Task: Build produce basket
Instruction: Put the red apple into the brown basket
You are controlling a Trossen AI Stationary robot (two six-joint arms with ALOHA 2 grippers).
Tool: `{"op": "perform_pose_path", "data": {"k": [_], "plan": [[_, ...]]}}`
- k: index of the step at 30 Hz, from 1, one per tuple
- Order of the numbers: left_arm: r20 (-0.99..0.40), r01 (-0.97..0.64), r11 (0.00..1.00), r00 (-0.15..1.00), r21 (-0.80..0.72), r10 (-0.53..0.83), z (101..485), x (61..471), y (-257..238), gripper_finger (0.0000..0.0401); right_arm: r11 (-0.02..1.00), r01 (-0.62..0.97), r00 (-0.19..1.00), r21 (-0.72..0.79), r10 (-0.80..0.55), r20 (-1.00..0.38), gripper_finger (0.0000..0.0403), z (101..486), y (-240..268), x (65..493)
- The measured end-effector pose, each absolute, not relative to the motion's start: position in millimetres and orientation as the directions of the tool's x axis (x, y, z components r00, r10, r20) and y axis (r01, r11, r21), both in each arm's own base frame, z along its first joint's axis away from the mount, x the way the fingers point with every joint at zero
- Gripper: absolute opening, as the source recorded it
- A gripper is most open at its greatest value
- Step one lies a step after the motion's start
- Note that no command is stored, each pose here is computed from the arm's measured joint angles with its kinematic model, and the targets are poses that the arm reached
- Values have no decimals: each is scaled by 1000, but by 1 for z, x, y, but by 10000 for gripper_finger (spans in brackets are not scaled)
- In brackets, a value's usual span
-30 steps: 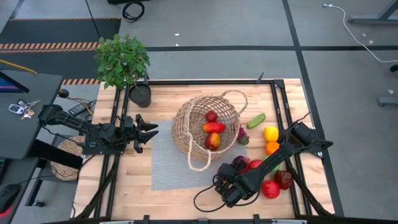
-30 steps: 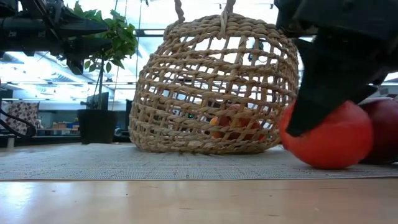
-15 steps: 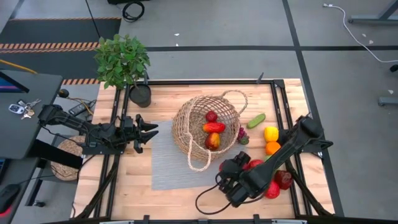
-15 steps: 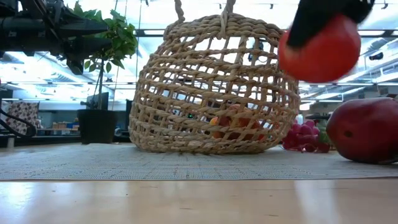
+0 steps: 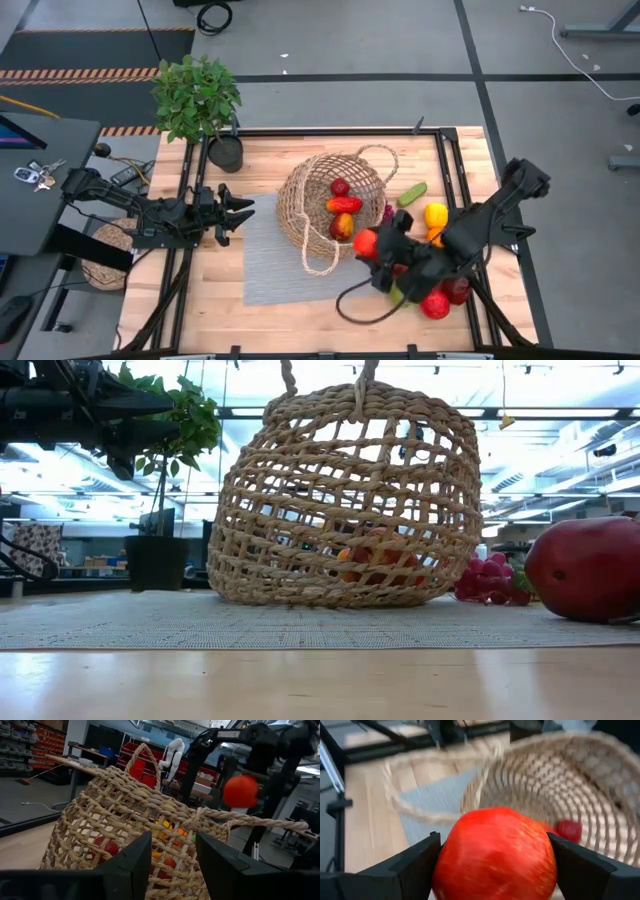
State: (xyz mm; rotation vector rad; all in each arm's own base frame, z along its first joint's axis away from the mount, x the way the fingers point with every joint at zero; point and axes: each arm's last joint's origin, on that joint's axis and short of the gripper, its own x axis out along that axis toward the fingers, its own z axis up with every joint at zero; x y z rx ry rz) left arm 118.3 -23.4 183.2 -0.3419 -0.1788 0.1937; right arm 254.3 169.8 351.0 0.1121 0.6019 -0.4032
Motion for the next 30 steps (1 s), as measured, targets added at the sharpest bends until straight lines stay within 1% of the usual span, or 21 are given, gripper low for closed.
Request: {"op": "perform_pose_path", "data": {"k": [6,16,22,24,30], "plan": [[141,-157,924,966,-349,218,183,118,-23,160,961,274,835,46,-214,-506,342,379,152,260],[141,-158,924,966,-348,218,183,118,-23,160,992,83,880,93,-29,-474,342,398,113,280],[140,-158,924,966,-348,218,183,118,-23,160,990,-41,910,139,94,-404,342,409,93,291],[142,-157,924,966,-349,218,183,118,-23,160,990,-49,909,132,99,-406,342,409,88,293],[141,-158,924,966,-349,218,183,118,-23,160,998,-20,885,65,48,-463,342,403,70,295]]}}
